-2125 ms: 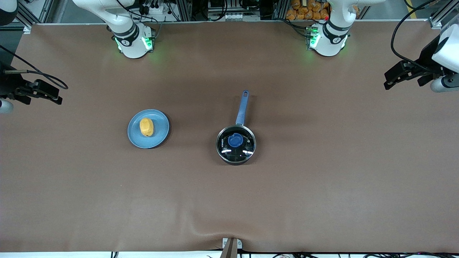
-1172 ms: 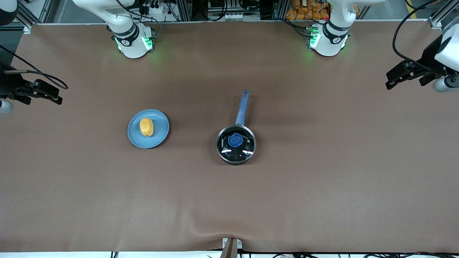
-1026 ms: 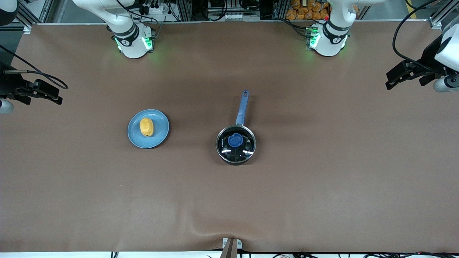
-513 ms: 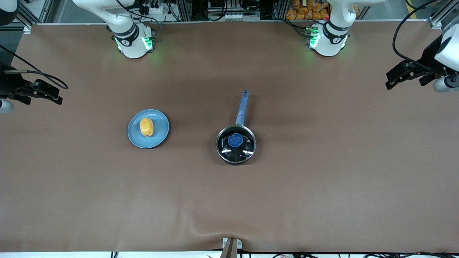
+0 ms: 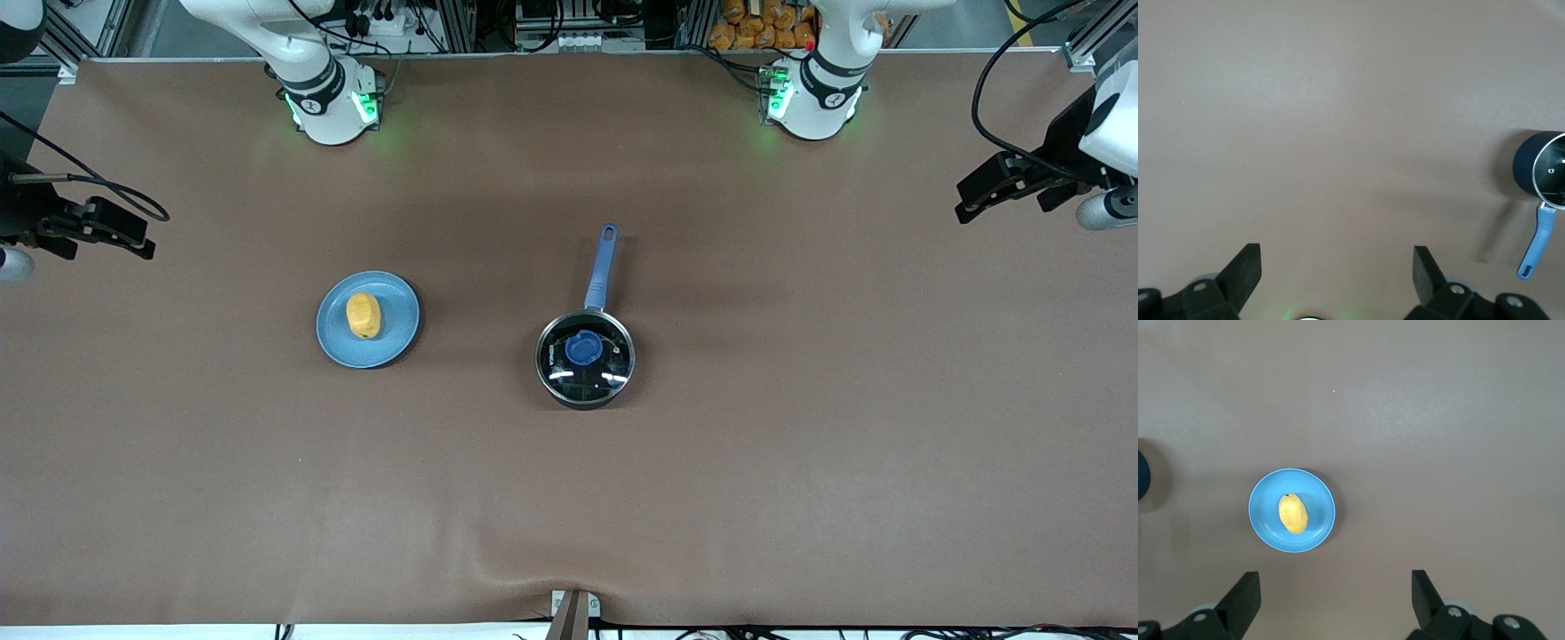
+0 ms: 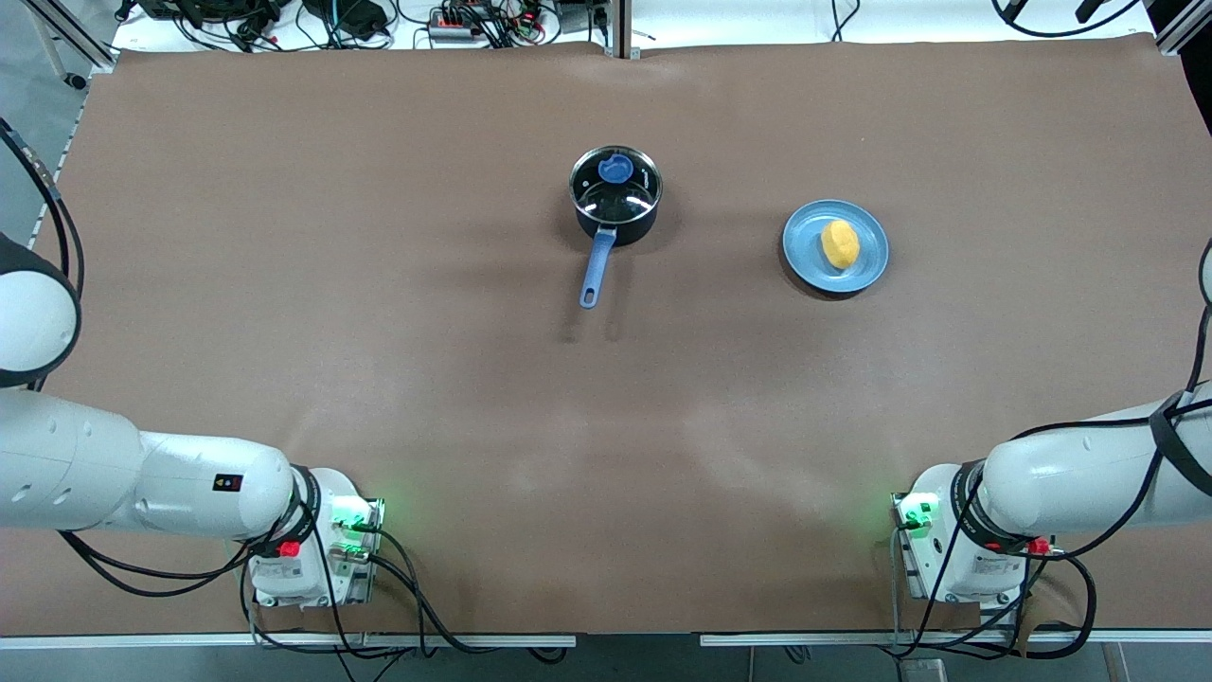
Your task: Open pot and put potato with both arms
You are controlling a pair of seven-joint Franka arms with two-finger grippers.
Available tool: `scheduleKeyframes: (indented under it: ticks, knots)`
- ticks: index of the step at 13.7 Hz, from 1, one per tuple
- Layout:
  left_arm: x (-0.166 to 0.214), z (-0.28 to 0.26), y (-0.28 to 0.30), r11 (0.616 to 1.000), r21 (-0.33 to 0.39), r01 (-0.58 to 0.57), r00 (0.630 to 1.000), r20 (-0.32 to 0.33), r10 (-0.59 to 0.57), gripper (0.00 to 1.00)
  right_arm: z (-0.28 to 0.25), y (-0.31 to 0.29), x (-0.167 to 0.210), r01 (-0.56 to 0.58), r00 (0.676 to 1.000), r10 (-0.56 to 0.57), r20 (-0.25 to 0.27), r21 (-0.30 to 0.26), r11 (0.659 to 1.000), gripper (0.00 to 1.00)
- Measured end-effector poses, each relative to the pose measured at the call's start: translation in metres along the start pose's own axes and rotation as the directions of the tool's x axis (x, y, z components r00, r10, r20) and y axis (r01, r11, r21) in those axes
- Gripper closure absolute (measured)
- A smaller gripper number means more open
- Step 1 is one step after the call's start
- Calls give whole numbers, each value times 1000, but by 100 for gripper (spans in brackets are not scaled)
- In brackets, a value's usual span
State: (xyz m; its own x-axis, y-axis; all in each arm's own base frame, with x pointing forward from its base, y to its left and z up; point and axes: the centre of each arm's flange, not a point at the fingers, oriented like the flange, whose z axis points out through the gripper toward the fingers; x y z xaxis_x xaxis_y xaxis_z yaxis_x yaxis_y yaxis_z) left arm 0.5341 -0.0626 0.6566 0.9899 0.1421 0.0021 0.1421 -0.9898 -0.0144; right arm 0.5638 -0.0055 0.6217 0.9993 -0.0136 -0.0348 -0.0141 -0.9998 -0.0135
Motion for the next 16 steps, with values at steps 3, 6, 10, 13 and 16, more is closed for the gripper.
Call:
scheduleKeyframes:
  ticks: [3, 6, 10, 13, 16]
  knots:
    - [1, 5, 7, 1000, -12, -2, 1000, 13, 2, 0, 0, 0, 0, 0, 1000, 0, 0, 0, 1000, 0]
    - [5, 17, 16, 1000, -23, -9, 999, 38, 10, 0, 0, 0, 0, 0, 1000, 0, 0, 0, 1000, 0]
    - [12, 34, 37, 1000, -21, -7, 998, 59, 8, 0, 3, 0, 0, 0, 1000, 0, 7, 0, 1000, 0]
    - [11, 38, 51, 1000, -20, 1, 998, 58, 1, 0, 5, 0, 0, 0, 1000, 0, 11, 0, 1000, 0]
    - [12, 41, 61, 1000, -25, 0, 999, 45, 1, 0, 6, 0, 0, 0, 1000, 0, 12, 0, 1000, 0]
